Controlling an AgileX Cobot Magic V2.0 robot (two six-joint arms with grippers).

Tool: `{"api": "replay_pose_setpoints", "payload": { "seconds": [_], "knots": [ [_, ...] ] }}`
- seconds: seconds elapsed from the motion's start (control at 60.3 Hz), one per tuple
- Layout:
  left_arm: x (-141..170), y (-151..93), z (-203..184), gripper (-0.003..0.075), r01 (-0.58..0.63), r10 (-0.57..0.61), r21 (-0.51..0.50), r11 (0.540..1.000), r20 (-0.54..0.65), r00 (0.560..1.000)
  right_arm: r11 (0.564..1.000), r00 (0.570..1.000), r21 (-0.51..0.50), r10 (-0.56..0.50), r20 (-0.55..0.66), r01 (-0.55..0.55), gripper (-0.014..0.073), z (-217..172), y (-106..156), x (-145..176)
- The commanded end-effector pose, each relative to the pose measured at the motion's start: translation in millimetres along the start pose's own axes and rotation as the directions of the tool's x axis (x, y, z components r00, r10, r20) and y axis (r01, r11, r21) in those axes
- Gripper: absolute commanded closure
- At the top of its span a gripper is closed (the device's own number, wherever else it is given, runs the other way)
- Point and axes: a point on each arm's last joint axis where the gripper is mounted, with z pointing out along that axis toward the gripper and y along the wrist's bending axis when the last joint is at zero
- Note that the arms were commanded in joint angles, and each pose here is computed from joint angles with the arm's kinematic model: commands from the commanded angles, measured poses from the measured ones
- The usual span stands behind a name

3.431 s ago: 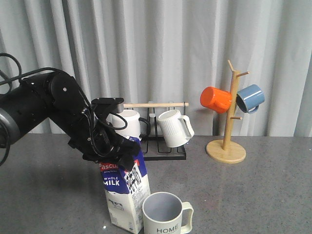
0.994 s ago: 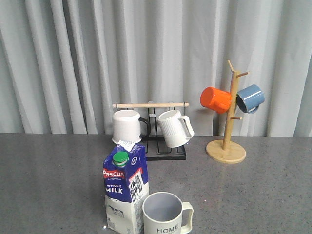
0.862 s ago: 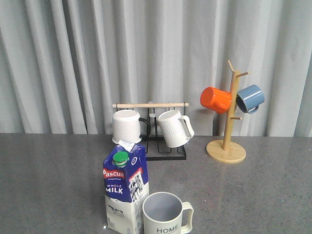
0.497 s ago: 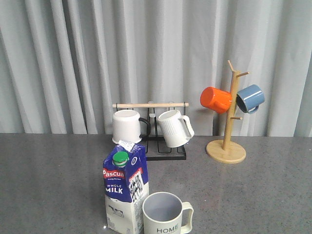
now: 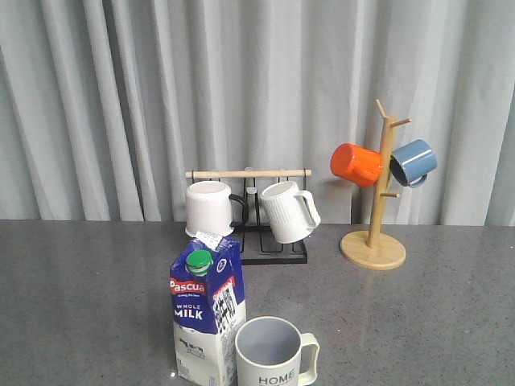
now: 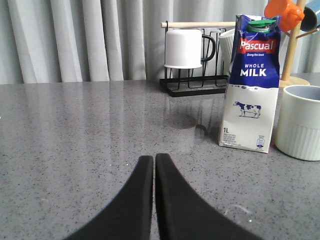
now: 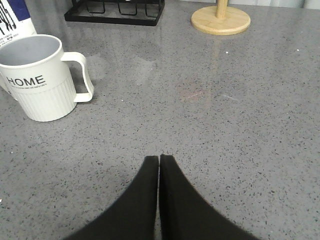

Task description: Place milk next to cup

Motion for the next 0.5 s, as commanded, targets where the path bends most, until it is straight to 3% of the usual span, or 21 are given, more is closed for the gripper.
{"api": "replay_pose_setpoints", "payload": {
  "seconds": [0.0, 0.149, 0.481],
  "knots": [
    [-7, 0, -3, 0.0728, -0.002, 0.002, -0.001, 1.0, 0.123, 0.992, 1.0, 0.996, -0.014, -0.017, 0.086, 0.019, 0.0599, -3, 2, -14],
    [6, 1, 1, 0.0728, 0.001, 0.0, -0.004, 1.0, 0.145, 0.989, 1.0, 0.996, -0.014, -0.017, 0.086, 0.019, 0.0599, -3, 2, -14],
    [6, 1, 1, 0.0728, -0.071, 0.072, -0.015, 0.997, 0.158, 0.985, 1.0, 0.996, -0.014, -0.017, 0.086, 0.019, 0.0599, -3, 2, -14]
  ]
}}
